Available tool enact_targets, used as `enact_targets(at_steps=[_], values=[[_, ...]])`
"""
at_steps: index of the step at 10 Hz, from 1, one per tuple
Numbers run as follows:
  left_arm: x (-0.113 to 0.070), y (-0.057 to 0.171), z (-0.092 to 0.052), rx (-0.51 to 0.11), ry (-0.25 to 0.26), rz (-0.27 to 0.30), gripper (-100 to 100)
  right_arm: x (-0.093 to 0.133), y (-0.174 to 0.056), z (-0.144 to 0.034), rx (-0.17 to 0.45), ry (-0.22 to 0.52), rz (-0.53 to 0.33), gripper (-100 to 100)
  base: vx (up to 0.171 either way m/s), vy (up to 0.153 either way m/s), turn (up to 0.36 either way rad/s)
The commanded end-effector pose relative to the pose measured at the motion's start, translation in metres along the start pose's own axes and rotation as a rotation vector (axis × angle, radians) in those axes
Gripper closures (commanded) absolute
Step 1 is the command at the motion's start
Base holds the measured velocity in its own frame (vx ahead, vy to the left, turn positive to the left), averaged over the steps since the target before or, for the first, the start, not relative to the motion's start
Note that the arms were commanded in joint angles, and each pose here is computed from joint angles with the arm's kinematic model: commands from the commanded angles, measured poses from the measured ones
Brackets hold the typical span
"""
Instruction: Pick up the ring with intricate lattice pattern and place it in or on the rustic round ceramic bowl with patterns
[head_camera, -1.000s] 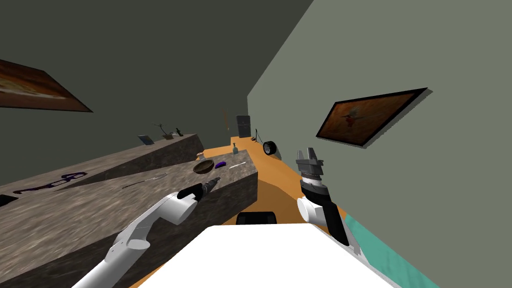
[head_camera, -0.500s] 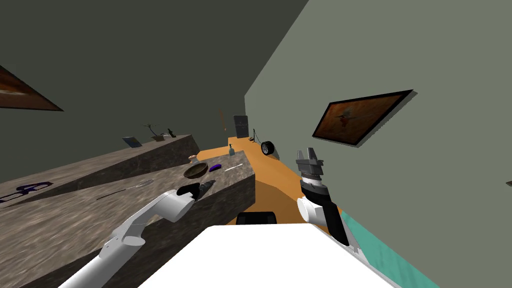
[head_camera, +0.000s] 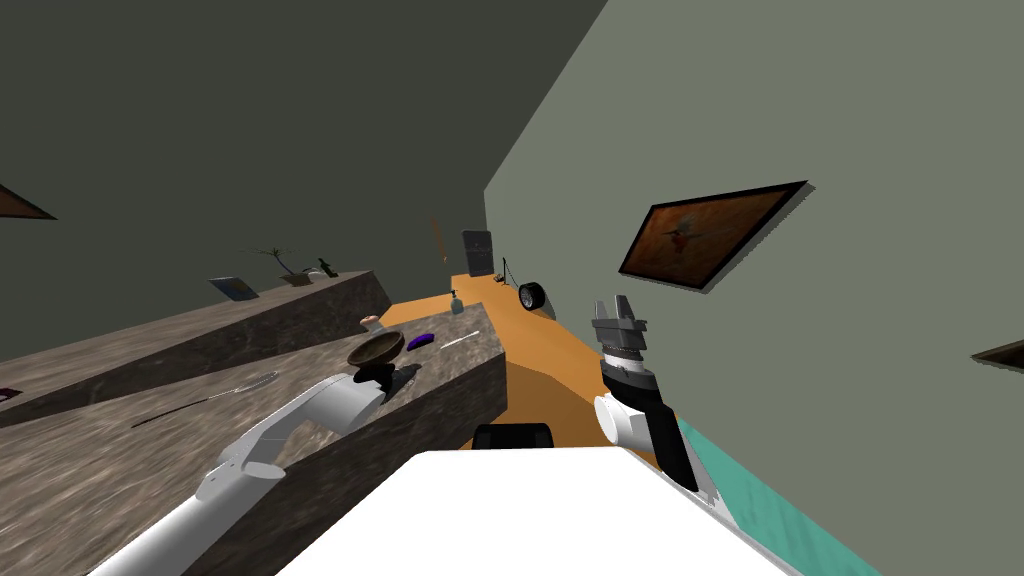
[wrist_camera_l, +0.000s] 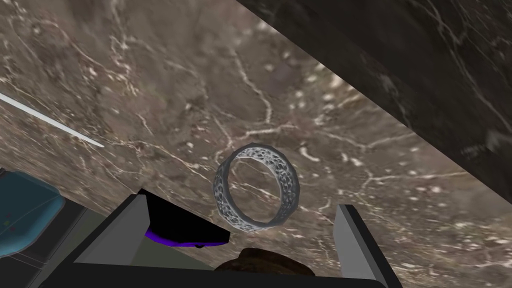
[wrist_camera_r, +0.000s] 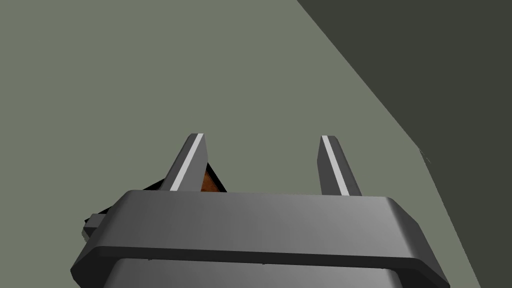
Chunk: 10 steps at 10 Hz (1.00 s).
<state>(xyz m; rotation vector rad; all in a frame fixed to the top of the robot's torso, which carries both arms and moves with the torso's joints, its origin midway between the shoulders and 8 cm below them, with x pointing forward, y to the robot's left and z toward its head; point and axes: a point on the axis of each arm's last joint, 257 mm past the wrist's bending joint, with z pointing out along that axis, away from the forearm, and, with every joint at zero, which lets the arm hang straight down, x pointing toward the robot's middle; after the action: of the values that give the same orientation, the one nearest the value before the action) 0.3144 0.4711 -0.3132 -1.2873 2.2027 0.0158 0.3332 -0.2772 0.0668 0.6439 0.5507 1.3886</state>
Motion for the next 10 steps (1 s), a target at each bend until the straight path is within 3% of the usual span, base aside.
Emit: enact_targets(at_steps=[1,2,3,6,7,10], values=[[0.0,0.0,0.0,0.0,0.0,0.0,-100,0.0,0.0,0.0,0.0,0.0,0.0,0,0.01,-0.005,-0.005],[0.0,0.001,0.0,-0.004,0.0,0.0,0,0.0,0.0,0.0,0.0,0.0,0.0,0,0.0,0.0,0.0],[0.0,0.005,0.008,-0.008,-0.002,-0.007,-100,0.0,0.0,0.0,0.0,0.0,0.0,0,0.009,0.007,-0.062],[0.001,0.009,0.014,-0.012,-0.003,-0.012,-100,0.0,0.0,0.0,0.0,0.0,0.0,0,0.006,0.008,-0.034],[0.001,0.008,0.015,-0.011,-0.003,-0.012,100,0.0,0.0,0.0,0.0,0.0,0.0,0,-0.002,0.001,0.011],[0.001,0.009,0.015,-0.012,-0.003,-0.012,100,0.0,0.0,0.0,0.0,0.0,0.0,0,0.0,0.0,0.0]])
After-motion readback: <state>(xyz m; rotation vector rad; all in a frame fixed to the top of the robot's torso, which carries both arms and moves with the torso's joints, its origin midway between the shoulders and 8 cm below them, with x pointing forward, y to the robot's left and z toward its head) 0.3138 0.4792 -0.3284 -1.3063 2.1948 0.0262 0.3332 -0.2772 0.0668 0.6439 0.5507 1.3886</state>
